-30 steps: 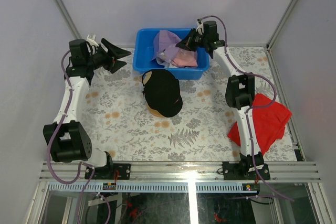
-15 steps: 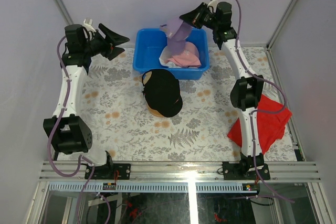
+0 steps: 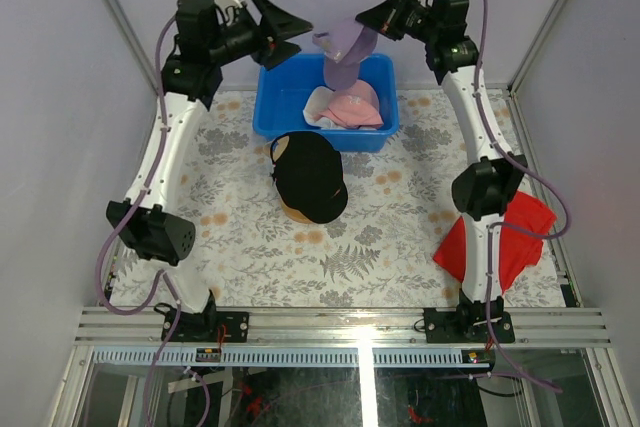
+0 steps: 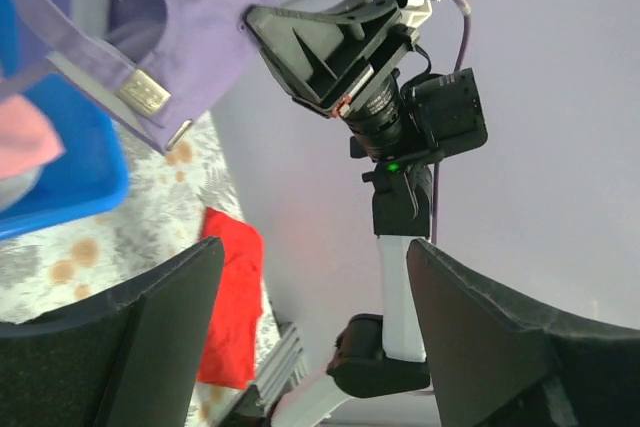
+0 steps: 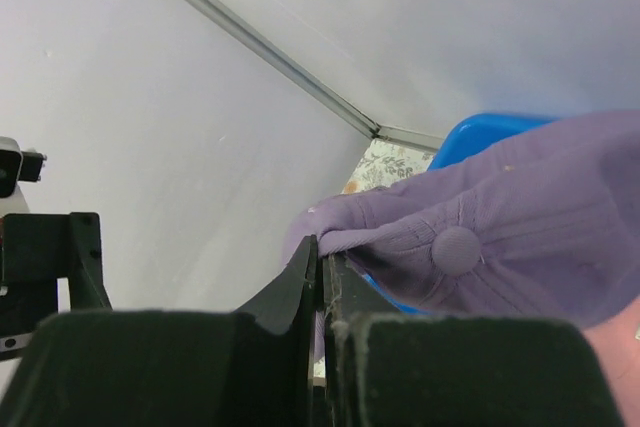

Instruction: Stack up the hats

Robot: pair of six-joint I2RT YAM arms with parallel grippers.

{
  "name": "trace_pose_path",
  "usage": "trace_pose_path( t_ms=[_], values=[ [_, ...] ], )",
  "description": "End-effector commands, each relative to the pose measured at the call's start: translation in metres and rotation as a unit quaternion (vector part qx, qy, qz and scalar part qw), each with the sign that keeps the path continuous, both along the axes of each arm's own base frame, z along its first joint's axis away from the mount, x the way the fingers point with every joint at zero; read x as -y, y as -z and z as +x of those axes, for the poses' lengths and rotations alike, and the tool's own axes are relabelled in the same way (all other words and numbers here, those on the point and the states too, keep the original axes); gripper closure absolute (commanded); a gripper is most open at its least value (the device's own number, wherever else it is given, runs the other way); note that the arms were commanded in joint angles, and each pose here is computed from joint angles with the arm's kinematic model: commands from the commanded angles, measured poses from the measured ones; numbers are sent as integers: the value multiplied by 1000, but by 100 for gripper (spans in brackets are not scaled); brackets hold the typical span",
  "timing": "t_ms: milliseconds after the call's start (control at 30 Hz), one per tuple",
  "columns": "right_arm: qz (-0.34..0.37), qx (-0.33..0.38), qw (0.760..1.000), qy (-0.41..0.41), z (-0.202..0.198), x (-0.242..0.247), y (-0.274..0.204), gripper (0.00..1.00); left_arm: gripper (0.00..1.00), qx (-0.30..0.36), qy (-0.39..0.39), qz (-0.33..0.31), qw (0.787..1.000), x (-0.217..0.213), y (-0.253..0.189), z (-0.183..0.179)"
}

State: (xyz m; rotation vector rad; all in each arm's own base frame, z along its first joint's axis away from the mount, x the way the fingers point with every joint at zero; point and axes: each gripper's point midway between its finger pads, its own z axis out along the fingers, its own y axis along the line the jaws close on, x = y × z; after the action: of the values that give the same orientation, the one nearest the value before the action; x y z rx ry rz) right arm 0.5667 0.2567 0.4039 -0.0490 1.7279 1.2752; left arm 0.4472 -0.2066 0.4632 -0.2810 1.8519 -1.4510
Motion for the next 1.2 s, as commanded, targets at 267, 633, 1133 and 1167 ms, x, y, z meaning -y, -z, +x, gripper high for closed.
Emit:
trace_pose_path(
  t_ms=[267, 633, 1133, 1167],
  values=[
    [-19, 123, 990, 65, -71, 26, -96, 100, 23, -100, 58, -202, 973, 83, -39, -36],
    [-28, 136, 988, 72, -100, 17, -101, 100, 20, -106, 81, -242, 961, 134, -55, -24],
    [-1, 166, 984, 62, -147, 23, -120, 100, 20, -112, 32, -200, 973, 121, -20, -19],
    [2, 166, 984, 58, -150, 23, -121, 100, 20, -113, 30, -199, 973, 119, -19, -18]
  ],
)
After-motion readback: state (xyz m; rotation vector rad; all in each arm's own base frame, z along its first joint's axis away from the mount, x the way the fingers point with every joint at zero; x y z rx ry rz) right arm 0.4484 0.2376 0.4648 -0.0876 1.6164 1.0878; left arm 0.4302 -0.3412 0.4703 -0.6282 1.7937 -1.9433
